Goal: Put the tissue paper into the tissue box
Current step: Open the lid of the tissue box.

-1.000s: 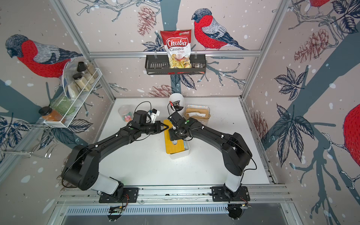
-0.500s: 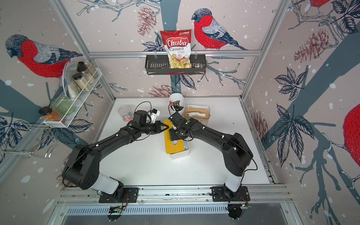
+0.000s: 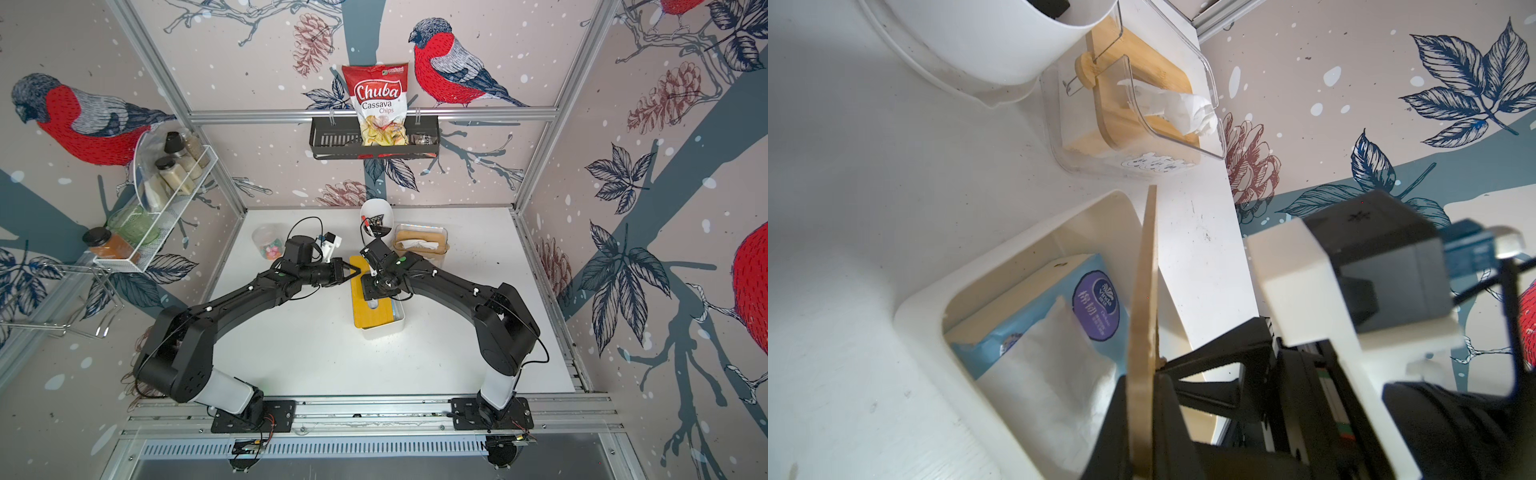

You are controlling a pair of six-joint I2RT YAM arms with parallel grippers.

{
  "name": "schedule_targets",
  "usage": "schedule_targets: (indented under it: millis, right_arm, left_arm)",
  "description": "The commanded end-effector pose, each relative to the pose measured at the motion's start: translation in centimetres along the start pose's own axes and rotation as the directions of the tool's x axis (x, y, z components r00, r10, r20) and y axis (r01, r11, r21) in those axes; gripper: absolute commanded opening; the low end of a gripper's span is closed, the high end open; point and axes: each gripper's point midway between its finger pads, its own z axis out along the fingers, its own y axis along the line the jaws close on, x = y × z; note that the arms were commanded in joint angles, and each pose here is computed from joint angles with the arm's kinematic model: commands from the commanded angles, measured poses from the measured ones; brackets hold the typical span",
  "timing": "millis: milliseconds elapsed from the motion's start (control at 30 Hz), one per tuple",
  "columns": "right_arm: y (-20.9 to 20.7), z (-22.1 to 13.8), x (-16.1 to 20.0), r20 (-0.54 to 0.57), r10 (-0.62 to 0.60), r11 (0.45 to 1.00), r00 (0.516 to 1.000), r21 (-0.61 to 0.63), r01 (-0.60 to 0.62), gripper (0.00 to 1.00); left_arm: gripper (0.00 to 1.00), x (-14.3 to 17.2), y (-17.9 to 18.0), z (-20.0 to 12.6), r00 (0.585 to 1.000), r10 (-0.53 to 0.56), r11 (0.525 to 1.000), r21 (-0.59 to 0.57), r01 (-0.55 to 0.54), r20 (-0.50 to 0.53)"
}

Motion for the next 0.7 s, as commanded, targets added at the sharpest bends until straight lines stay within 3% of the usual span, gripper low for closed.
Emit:
schedule_targets:
  millis: [0, 667]
  right_arm:
    - [2.23, -0.54, -1.99, 0.083, -0.059, 0.993, 0.995, -0.092, 0.067, 0.0]
    - [2.41, -0.68, -1.97, 0.087, -0.041, 0.986, 0.995, -0.157, 0.054, 0.0]
  left_arm:
    - [0.0, 0.18, 0.49, 0.16, 1.0, 0.009, 1.0, -0.013, -0.009, -0.003]
    - [0.0, 0.12, 0.9, -0.26, 1.0, -0.009, 1.0, -0.003, 0.009, 0.006]
